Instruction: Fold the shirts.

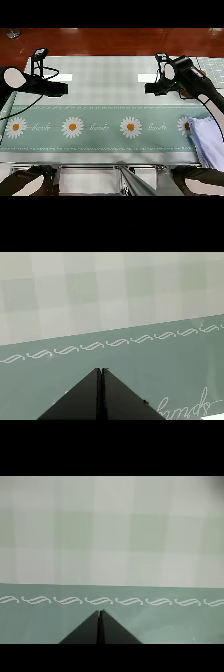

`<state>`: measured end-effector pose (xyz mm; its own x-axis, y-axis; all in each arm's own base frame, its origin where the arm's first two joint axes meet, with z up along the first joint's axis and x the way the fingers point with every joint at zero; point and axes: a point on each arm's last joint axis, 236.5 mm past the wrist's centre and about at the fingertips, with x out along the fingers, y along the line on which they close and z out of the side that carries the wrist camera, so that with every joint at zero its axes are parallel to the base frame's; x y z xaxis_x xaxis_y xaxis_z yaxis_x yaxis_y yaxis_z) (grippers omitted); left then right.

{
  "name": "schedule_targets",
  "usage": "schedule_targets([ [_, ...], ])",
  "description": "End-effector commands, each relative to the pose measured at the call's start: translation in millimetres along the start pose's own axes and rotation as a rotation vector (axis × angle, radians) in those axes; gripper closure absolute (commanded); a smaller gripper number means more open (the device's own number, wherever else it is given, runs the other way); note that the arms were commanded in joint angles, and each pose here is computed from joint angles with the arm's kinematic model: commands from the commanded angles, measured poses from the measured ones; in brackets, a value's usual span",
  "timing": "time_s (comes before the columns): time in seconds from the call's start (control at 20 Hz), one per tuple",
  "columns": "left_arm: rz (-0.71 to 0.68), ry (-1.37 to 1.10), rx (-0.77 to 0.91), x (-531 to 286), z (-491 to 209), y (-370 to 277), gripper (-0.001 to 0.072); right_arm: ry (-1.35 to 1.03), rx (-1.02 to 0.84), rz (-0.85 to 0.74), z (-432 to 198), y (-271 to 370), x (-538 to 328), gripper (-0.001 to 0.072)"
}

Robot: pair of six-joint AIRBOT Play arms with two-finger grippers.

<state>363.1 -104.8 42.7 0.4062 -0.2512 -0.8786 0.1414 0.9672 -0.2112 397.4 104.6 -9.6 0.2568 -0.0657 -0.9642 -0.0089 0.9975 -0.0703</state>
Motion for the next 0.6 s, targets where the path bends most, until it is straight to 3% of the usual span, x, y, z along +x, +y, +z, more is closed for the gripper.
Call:
schedule_targets([
  [0.0, 0.0, -0.001, 0.0, 0.0, 0.3, 0.0, 0.0679, 0.0, 0.0, 0.001, -0.1, 0.7, 0.1, 0.0681],
  [0.2, 0.003, -0.089, 0.002, 1.5, 21.8, 1.1, 0.0676, -0.078, -0.019, 0.002, 18.5, 1.0, -0.5, 0.0676],
  [0.25, 0.022, -0.152, 0.013, 2.6, 37.4, 5.8, 0.0571, -0.147, -0.035, -0.038, 34.7, -7.9, -2.4, 0.0514],
  [0.3, 0.044, -0.202, 0.027, 4.4, 50.2, 11.3, 0.0252, -0.234, -0.059, -0.102, 56.0, -22.8, -6.5, 0.0064],
  [0.35, 0.074, -0.251, 0.046, 6.1, 63.4, 18.6, 0.0008, -0.33, -0.097, -0.174, 80.5, -42.1, -13.5, 0.0086],
  [0.45, 0.15, -0.321, 0.103, 5.2, 82.3, 37.9, 0.0004, -0.474, -0.018, -0.298, 120.6, -100.4, -29.1, 0.0085],
  [0.55, 0.185, -0.339, 0.107, 1.8, 87.1, 51.6, 0.0005, -0.505, 0.209, -0.329, 135.8, -172.1, -25.2, 0.0086],
])
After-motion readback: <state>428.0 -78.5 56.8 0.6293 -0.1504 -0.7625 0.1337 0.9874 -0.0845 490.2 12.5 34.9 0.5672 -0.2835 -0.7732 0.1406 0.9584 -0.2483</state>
